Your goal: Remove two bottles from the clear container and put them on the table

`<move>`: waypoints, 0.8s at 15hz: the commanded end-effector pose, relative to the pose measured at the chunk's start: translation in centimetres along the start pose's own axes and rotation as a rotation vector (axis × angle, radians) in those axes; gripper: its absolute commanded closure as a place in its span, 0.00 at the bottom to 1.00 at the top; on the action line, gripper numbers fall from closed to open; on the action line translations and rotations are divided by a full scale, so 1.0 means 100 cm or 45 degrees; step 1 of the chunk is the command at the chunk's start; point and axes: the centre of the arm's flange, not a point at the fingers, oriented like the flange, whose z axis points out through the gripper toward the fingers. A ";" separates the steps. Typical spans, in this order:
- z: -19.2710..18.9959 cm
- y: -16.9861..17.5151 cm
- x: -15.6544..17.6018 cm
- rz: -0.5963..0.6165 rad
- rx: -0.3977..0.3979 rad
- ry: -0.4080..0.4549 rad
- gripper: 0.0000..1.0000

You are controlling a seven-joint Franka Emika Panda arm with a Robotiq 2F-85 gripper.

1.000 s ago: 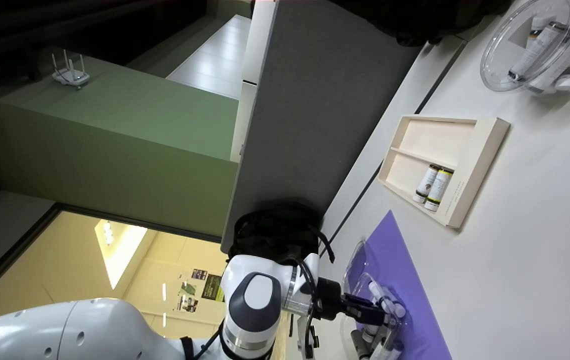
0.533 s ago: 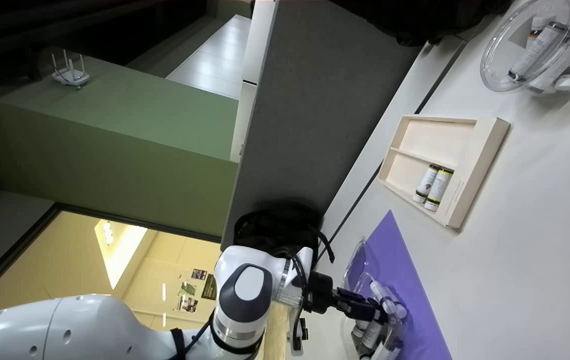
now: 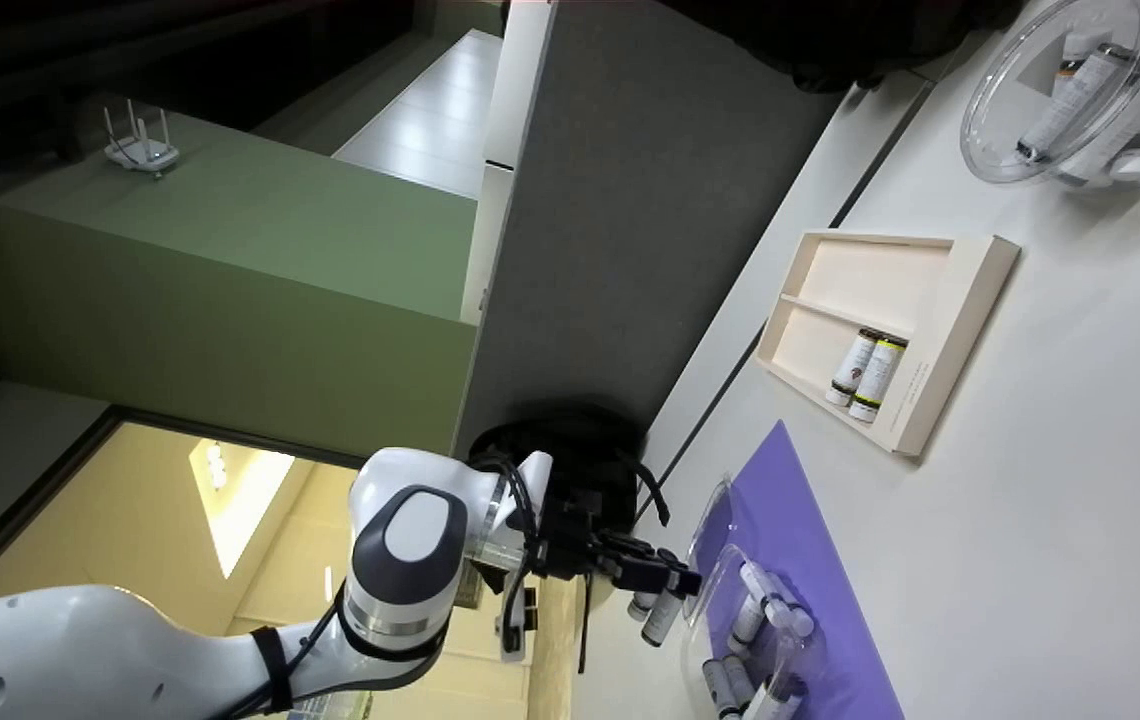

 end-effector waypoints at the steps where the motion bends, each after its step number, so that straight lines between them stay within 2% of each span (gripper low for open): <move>1: -0.026 0.022 0.020 0.082 0.018 0.066 0.88; 7: 0.007 0.086 0.076 0.239 -0.021 0.179 0.88; 12: 0.057 0.125 0.096 0.354 -0.030 0.265 0.88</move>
